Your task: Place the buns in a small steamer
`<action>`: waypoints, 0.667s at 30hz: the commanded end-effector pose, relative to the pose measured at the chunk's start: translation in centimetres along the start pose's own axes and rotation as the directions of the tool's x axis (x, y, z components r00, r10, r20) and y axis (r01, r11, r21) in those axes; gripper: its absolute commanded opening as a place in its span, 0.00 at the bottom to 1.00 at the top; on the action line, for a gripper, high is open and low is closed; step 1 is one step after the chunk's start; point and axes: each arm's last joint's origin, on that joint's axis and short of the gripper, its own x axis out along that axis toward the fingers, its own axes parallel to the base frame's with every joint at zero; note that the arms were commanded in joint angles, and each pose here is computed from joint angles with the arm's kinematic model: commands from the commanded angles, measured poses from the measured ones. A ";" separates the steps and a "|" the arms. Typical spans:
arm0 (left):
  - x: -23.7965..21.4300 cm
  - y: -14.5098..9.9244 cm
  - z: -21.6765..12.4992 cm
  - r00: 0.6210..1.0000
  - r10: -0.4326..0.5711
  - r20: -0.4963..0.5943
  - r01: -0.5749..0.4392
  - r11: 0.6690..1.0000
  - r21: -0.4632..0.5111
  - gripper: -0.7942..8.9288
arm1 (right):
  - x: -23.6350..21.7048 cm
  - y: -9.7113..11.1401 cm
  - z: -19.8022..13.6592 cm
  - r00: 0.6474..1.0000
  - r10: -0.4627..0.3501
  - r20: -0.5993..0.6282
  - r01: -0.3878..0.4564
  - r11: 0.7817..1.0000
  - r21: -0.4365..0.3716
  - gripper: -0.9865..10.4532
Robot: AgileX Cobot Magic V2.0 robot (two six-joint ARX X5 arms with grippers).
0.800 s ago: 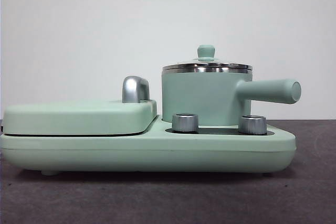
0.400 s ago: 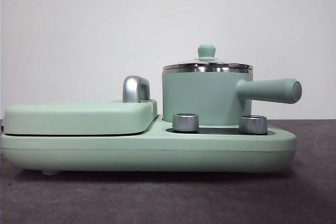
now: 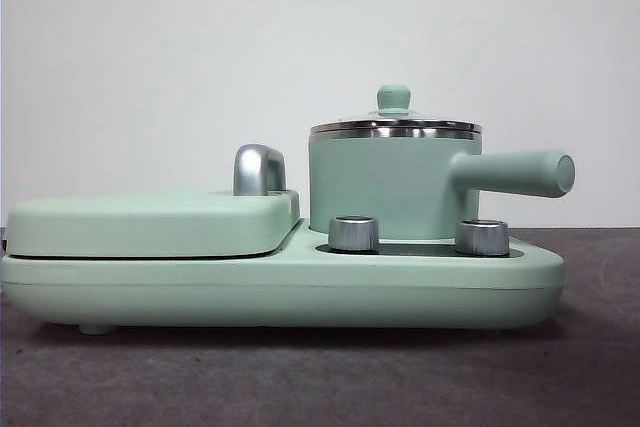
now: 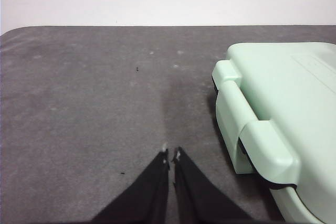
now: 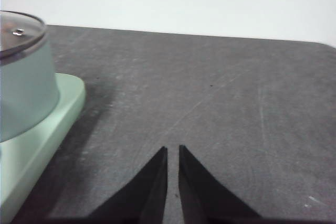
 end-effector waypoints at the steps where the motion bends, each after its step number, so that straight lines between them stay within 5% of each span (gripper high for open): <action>1: 0.2 0.0 -0.7 1.000 -0.004 -0.024 0.004 1.000 -0.002 0.10 | 0.1 -0.1 -0.4 0.999 -0.020 0.036 0.020 1.000 -0.012 0.11; 20: 0.2 0.0 -0.7 1.000 -0.004 -0.024 0.004 1.000 -0.002 0.10 | 0.6 -0.1 -3.2 0.999 -0.049 -0.020 0.049 0.998 0.046 0.11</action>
